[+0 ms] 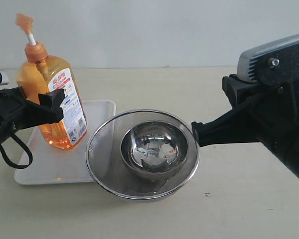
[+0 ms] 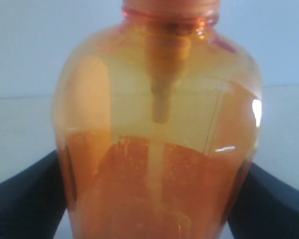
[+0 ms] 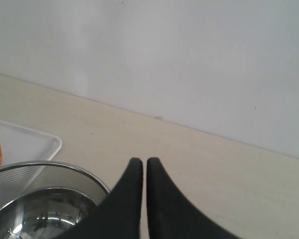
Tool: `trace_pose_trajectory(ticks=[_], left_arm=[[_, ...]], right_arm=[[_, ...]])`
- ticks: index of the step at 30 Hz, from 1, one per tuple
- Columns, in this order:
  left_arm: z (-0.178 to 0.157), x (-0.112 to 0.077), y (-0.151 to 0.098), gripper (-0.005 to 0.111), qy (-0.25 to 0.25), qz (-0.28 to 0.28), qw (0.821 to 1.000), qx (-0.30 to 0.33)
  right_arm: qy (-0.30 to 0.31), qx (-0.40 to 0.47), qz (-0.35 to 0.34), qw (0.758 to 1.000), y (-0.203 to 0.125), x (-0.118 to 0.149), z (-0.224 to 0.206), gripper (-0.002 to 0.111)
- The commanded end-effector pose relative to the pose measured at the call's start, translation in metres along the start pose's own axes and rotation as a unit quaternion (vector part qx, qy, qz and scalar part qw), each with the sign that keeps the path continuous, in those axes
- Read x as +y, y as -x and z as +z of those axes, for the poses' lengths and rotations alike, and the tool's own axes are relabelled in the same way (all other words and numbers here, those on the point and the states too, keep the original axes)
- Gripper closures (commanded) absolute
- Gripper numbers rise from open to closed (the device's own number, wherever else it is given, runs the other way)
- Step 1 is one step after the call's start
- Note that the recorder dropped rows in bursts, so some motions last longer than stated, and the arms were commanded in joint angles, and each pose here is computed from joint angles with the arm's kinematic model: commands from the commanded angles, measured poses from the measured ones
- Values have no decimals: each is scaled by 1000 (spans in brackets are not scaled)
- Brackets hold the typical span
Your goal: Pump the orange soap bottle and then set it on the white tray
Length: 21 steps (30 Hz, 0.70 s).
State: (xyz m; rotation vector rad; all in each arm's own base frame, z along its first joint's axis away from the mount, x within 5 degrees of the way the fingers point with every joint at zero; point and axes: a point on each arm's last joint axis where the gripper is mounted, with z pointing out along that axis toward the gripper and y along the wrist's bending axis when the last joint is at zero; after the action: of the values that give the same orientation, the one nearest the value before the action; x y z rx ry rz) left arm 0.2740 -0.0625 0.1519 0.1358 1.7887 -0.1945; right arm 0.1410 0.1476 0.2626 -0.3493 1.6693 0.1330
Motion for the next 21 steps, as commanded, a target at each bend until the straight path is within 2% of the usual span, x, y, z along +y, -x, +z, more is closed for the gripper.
trace_pose_trajectory(ticks=[1, 11, 21], left_arm=[[0, -3, -5, 70, -11, -36, 999, 23], [0, -9, -5, 70, -46, -111, 992, 34], [1, -9, -6, 71, -41, -100, 993, 40]], right_arm=[[2, -4, -2, 1000, 1, -1, -1, 108], [3, -5, -3, 1000, 1, -1, -1, 108], [2, -5, -2, 1000, 1, -1, -1, 108]])
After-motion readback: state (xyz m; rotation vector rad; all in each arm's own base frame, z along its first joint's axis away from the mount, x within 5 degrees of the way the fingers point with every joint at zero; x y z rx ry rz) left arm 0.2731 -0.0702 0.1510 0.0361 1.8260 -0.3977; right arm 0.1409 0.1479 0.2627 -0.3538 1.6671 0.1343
